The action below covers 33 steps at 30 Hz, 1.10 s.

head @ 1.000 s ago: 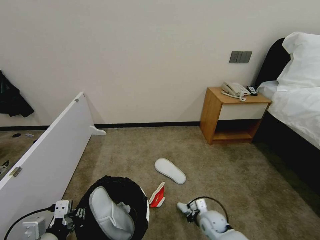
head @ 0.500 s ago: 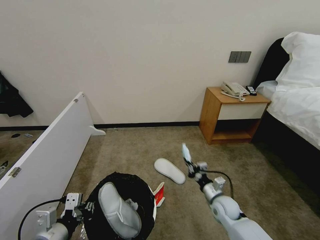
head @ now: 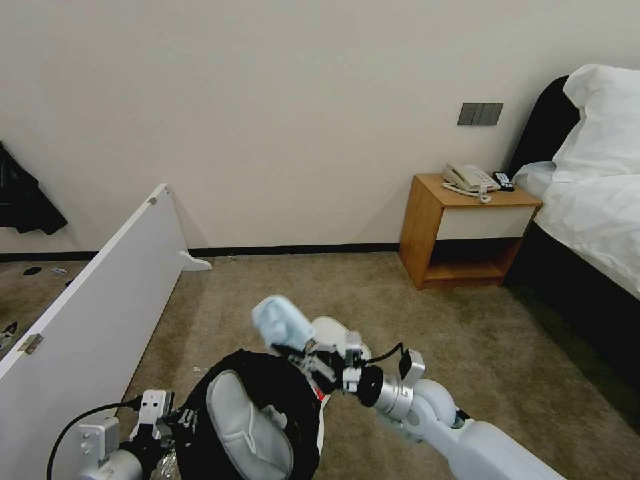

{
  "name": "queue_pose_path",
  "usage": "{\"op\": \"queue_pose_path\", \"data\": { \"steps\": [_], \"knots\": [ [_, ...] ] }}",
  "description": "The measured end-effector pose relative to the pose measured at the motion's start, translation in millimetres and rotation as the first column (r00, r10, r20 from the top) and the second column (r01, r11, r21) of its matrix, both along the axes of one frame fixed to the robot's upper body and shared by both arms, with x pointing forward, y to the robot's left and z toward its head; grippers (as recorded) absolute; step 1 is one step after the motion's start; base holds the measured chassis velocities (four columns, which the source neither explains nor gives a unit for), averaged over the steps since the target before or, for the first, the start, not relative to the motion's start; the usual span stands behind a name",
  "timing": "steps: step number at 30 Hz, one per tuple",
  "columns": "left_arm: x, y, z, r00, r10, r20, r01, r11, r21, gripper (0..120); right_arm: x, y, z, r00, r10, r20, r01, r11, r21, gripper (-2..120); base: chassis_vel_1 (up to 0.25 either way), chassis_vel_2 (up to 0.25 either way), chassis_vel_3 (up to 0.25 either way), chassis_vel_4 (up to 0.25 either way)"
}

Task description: Pick up the trash bin, then pick up the garbage from the floor and place it into the trash bin.

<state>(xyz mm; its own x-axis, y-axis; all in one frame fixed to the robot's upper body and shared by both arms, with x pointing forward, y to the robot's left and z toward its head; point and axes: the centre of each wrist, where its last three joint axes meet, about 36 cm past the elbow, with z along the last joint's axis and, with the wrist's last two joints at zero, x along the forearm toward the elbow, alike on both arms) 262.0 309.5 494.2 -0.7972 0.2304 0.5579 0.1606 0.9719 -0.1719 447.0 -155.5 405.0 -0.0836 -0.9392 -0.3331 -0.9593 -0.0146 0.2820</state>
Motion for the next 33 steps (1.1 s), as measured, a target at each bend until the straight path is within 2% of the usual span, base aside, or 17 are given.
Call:
{"op": "queue_pose_path", "data": {
  "steps": [4, 7, 9, 12, 17, 19, 22, 25, 33],
  "knots": [
    [-0.9, -0.6, 1.6, 1.0, -0.009, -0.001, 0.009, 1.0, 0.005, 3, -4, 5, 20, 0.999, 0.034, -0.039, -0.035, 0.999, -0.026, 0, 0.0, 0.0, 0.0, 0.0],
    [-0.8, -3.5, 3.8, 1.0, -0.012, 0.008, 0.012, 1.0, -0.002, 3, -10, 11, 36, 0.993, 0.051, -0.105, -0.058, 0.996, -0.06, 0, 0.0, 0.0, 0.0, 0.0],
    [-1.1, -5.7, 5.3, 1.0, -0.009, 0.011, 0.009, 1.0, -0.002, 3, -20, 12, 48, 0.978, 0.055, -0.199, -0.079, 0.991, -0.112, 0, 0.0, 0.0, 0.0, 0.0],
    [-1.7, -6.2, 6.2, 1.0, -0.01, 0.01, 0.01, 1.0, 0.001, 3, -25, 10, 53, 0.966, 0.045, -0.253, -0.086, 0.984, -0.153, 0, 0.0, 0.0, 0.0, 0.0],
    [-1.7, -5.6, 7.3, 1.0, -0.009, 0.012, 0.009, 1.0, 0.006, 3, -27, 5, 53, 0.957, -0.021, -0.288, -0.046, 0.973, -0.226, 0, 0.0, 0.0, 0.0, 0.0],
    [-1.7, -5.7, 7.3, 1.0, -0.006, 0.011, 0.006, 1.0, 0.013, 3, -37, -4, 50, 0.949, -0.082, -0.306, -0.014, 0.955, -0.298, 0, 0.0, 0.0, 0.0, 0.0],
    [-1.8, -5.9, 7.4, 1.0, -0.004, 0.01, 0.004, 1.0, 0.018, 3, -47, -14, 47, 0.943, -0.099, -0.318, -0.012, 0.943, -0.331, 0, 0.0, 0.0, 0.0, 0.0],
    [-1.8, -6.5, 7.3, 1.0, -0.005, 0.009, 0.005, 1.0, 0.017, 3, -57, -21, 44, 0.935, -0.096, -0.34, -0.028, 0.939, -0.342, 0, 0.0, 0.0, 0.0, 0.0],
    [-4.1, -11.5, 8.7, 1.0, -0.014, 0.004, 0.014, 1.0, 0.0, 3, -61, -12, 34, 0.931, -0.072, -0.359, -0.061, 0.936, -0.346, 2, 0.0, 0.0, 0.0, 0.0]
  ]
}}
